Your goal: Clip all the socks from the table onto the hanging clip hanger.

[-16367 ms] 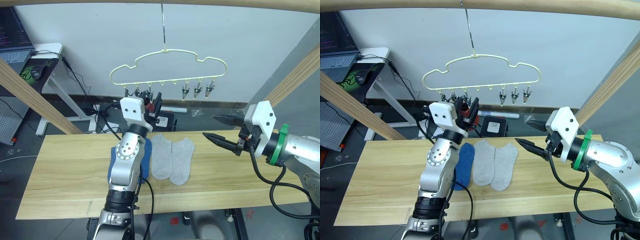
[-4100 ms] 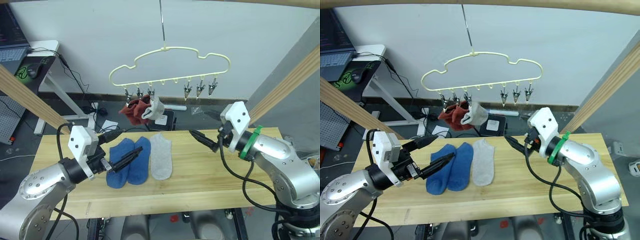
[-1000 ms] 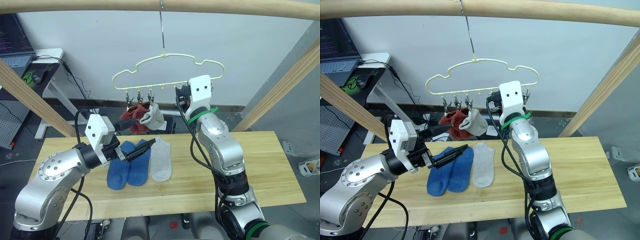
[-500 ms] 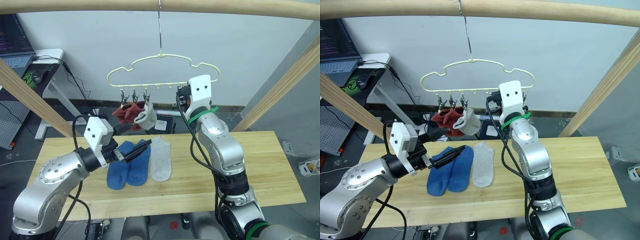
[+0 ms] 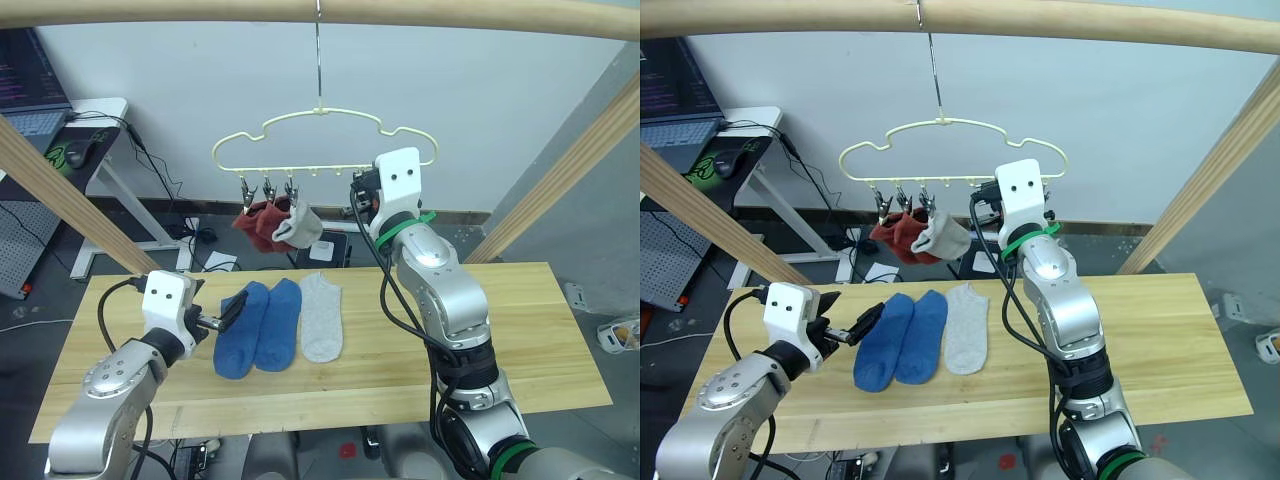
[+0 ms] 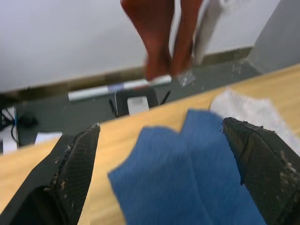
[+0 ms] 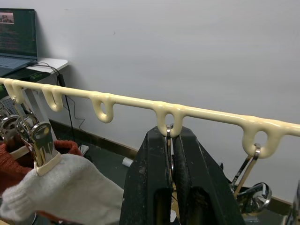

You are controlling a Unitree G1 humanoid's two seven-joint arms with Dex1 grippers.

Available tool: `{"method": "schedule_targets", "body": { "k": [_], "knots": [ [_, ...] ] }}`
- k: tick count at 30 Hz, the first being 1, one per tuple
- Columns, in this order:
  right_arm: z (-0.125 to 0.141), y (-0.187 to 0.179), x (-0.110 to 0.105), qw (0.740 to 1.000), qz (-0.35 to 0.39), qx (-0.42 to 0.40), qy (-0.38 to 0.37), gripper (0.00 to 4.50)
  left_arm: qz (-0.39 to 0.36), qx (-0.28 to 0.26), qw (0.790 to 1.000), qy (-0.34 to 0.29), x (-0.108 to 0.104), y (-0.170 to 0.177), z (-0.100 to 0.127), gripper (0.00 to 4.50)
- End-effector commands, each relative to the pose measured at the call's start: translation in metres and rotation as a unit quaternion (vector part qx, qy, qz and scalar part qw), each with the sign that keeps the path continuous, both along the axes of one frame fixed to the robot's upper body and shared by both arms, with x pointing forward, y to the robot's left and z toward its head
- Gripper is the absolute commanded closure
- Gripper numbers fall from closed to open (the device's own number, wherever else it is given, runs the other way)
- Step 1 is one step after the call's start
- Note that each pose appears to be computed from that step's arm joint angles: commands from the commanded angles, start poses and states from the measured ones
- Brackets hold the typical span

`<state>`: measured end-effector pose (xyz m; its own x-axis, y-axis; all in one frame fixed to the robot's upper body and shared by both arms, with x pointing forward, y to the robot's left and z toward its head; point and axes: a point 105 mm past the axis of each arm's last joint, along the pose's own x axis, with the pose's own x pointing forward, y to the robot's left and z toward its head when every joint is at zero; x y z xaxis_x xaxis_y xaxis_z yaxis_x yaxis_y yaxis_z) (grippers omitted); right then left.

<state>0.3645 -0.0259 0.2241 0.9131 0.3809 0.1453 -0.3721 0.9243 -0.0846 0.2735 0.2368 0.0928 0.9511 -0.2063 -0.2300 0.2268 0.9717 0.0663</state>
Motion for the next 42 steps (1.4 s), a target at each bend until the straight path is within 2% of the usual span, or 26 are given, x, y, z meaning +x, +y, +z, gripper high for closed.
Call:
{"method": "schedule_targets", "body": {
  "k": [1,9,20,23,27,30,36,39,42],
  "knots": [
    [0.023,0.003,-0.011,0.999,0.016,0.014,-0.039,4.5,0.059,-0.005,0.998,0.006,0.004,0.015,-0.009,0.0],
    [0.023,0.003,-0.014,0.999,0.025,0.006,-0.032,4.5,0.106,-0.069,0.988,0.087,0.015,0.014,-0.051,0.0],
    [0.023,0.009,-0.02,0.999,0.038,-0.004,-0.033,4.5,0.113,-0.153,0.97,0.149,0.034,0.006,-0.073,0.0],
    [0.023,0.01,-0.021,0.999,0.038,-0.005,-0.033,4.5,0.121,-0.162,0.965,0.169,0.034,0.007,-0.081,0.56],
    [0.023,0.01,-0.021,0.999,0.038,-0.005,-0.031,4.5,0.123,-0.158,0.963,0.183,0.032,0.007,-0.086,1.73],
    [0.023,0.011,-0.021,0.999,0.038,-0.004,-0.031,4.5,0.133,-0.157,0.96,0.189,0.031,0.01,-0.089,2.42],
    [0.023,0.013,-0.021,0.999,0.039,0.001,-0.03,4.5,0.142,-0.162,0.96,0.181,0.029,0.014,-0.085,3.82],
    [0.023,0.014,-0.021,0.999,0.04,0.003,-0.03,4.5,0.134,-0.174,0.962,0.16,0.029,0.016,-0.074,4.49],
    [0.024,0.015,-0.021,0.999,0.041,0.005,-0.03,4.5,0.107,-0.192,0.967,0.129,0.03,0.012,-0.057,4.49]
  ]
}}
